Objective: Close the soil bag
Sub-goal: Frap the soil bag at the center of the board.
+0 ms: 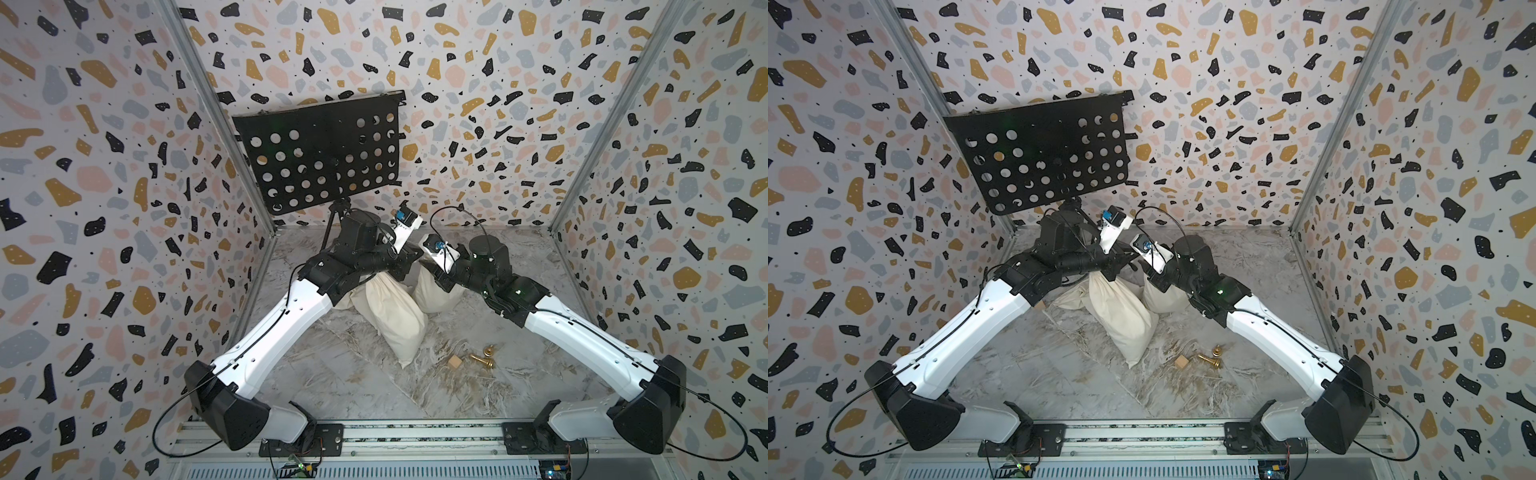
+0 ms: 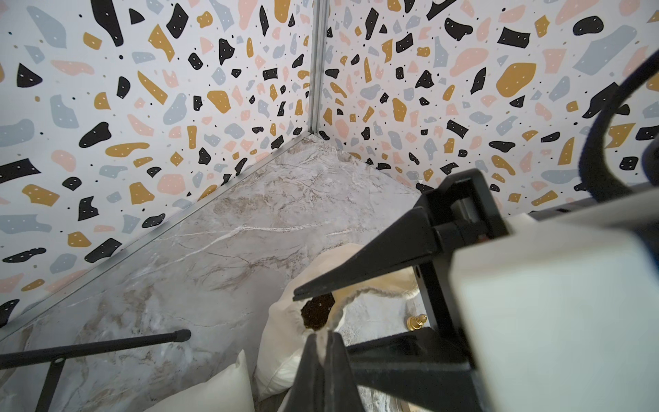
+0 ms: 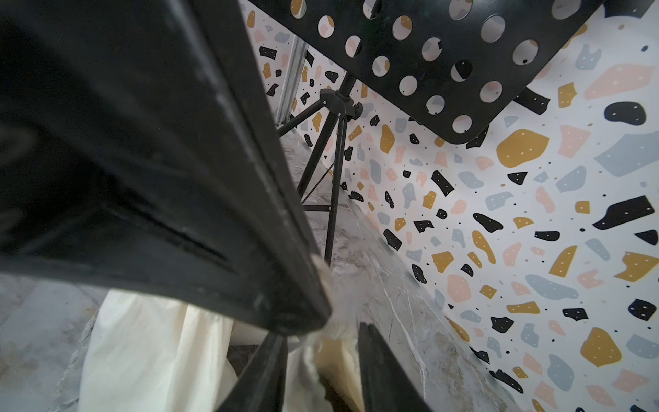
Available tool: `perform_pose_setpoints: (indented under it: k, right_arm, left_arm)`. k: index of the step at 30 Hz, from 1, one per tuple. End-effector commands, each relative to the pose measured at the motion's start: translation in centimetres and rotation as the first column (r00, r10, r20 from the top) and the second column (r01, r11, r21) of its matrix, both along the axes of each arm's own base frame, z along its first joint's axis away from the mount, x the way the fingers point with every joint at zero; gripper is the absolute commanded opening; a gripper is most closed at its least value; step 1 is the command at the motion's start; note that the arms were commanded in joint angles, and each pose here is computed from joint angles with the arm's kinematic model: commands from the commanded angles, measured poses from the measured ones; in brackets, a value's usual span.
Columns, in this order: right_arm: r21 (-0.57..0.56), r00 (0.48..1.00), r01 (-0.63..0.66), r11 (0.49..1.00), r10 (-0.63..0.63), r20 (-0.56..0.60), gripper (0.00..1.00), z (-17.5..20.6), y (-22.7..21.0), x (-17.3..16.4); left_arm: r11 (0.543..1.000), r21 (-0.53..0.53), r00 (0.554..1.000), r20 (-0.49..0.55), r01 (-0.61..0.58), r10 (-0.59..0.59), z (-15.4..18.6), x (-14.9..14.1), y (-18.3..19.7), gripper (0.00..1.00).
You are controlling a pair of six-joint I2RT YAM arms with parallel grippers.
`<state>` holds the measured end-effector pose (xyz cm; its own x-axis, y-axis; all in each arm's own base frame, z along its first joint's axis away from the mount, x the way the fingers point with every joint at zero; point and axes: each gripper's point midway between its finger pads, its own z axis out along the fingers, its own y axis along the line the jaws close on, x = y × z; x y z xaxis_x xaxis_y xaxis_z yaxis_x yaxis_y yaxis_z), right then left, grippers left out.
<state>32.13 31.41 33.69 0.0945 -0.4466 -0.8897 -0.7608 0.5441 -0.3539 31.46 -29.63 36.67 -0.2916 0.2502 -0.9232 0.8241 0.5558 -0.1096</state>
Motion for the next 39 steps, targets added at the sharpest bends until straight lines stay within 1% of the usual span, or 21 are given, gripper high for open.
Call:
perform_pose_setpoints:
  k: [1,3,5,6,8,10,12,14,17,19,20,21,23,24,25,27,28,32,35,37,39]
  right_arm:
    - [0.06,1.0,0.011,0.998,-0.013,0.021,0.31,2.5,0.5,0.2]
    - [0.06,1.0,0.007,0.998,-0.007,-0.009,0.24,2.5,0.9,0.3]
    - [0.028,0.999,0.032,0.999,-0.031,-0.037,0.16,1.5,0.7,0.7]
    - [0.002,0.997,0.059,0.998,-0.059,-0.042,0.13,0.7,0.3,1.0]
    - [-0.064,0.987,0.156,0.986,-0.157,-0.019,0.1,-1.1,-1.5,2.1]
    - [-0.129,0.969,0.244,0.961,-0.247,-0.01,0.09,-3.6,-3.9,3.4]
    - [-0.19,0.942,0.319,0.928,-0.333,-0.045,0.09,-6.4,-6.9,4.6]
    - [-0.254,0.904,0.393,0.884,-0.421,-0.067,0.1,-9.4,-10.2,5.7]
    - [-0.338,0.841,0.482,0.809,-0.535,-0.081,0.14,-13.0,-14.4,6.9]
    - [-0.381,0.799,0.53,0.758,-0.597,-0.076,0.17,-14.7,-16.6,7.6]
    - [-0.4,0.779,0.55,0.733,-0.623,-0.073,0.19,-15.3,-17.5,8.0]
    - [-0.415,0.766,0.559,0.718,-0.638,-0.073,0.19,-15.8,-18.0,8.3]
    - [-0.428,0.76,0.56,0.709,-0.646,-0.075,0.21,-16.1,-18.3,8.6]
    - [-0.423,0.766,0.551,0.719,-0.637,-0.085,0.22,-16.0,-18.0,8.6]
    - [-0.407,0.78,0.533,0.742,-0.617,-0.103,0.24,-15.7,-17.5,8.5]
    - [-0.353,0.82,0.481,0.802,-0.555,-0.144,0.27,-14.4,-15.8,7.9]
    - [-0.323,0.841,0.454,0.83,-0.519,-0.153,0.3,-13.5,-14.9,7.5]
    - [-0.199,0.926,0.328,0.923,-0.357,-0.127,0.4,-9.0,-10.4,5.3]
    - [-0.134,0.966,0.237,0.962,-0.248,-0.069,0.49,-5.2,-7.3,3.1]
    - [-0.074,0.982,0.183,0.98,-0.186,-0.035,0.56,-2.7,-5.5,1.7]
    - [-0.033,0.988,0.154,0.988,-0.154,-0.004,0.62,-0.9,-4.1,0.7]
  left_arm:
    - [0.993,-0.112,0.991,0.131,0.047,-0.032,5.0,-1.3,-0.2,0.0]
    - [0.99,-0.125,0.989,0.141,0.06,-0.042,5.4,-1.7,-0.2,0.0]
    - [0.989,-0.143,0.986,0.165,0.048,-0.024,6.1,-2.0,0.4,0.0]
    - [0.988,-0.15,0.984,0.178,0.034,-0.007,6.5,-2.2,0.8,0.0]
    - [0.986,-0.164,0.977,0.203,-0.038,0.071,7.6,-2.2,2.3,0.0]
    - [0.976,-0.181,0.961,0.225,-0.122,0.162,8.7,-2.1,4.2,0.0]
    - [0.956,-0.224,0.939,0.243,-0.19,0.244,10.3,-2.4,6.3,0.0]
    - [0.929,-0.275,0.915,0.25,-0.247,0.317,11.8,-2.6,8.4,0.0]
    - [0.894,-0.34,0.883,0.262,-0.294,0.39,13.9,-3.1,11.0,0.0]
    - [0.874,-0.355,0.86,0.269,-0.33,0.434,14.8,-3.3,12.3,0.0]
    - [0.87,-0.347,0.851,0.27,-0.351,0.451,14.8,-3.2,12.8,0.0]
    - [0.866,-0.343,0.844,0.273,-0.364,0.463,15.0,-3.2,13.1,0.0]
    - [0.865,-0.335,0.841,0.272,-0.373,0.468,15.0,-3.2,13.3,0.0]
    - [0.866,-0.332,0.842,0.27,-0.373,0.466,14.8,-3.2,13.2,0.0]
    - [0.868,-0.328,0.846,0.264,-0.373,0.464,14.6,-3.0,13.1,0.0]
    - [0.877,-0.316,0.862,0.244,-0.363,0.444,13.7,-2.6,12.5,0.0]
    - [0.884,-0.306,0.874,0.229,-0.353,0.428,13.1,-2.2,11.9,0.0]
    - [0.909,-0.29,0.924,0.152,-0.299,0.352,10.9,-0.7,9.4,0.0]
    - [0.918,-0.295,0.944,0.111,-0.266,0.31,10.2,0.0,8.1,0.0]
    - [0.921,-0.291,0.951,0.094,-0.258,0.296,9.7,0.4,7.6,0.0]
    - [0.923,-0.286,0.952,0.087,-0.257,0.292,9.4,0.6,7.4,0.0]
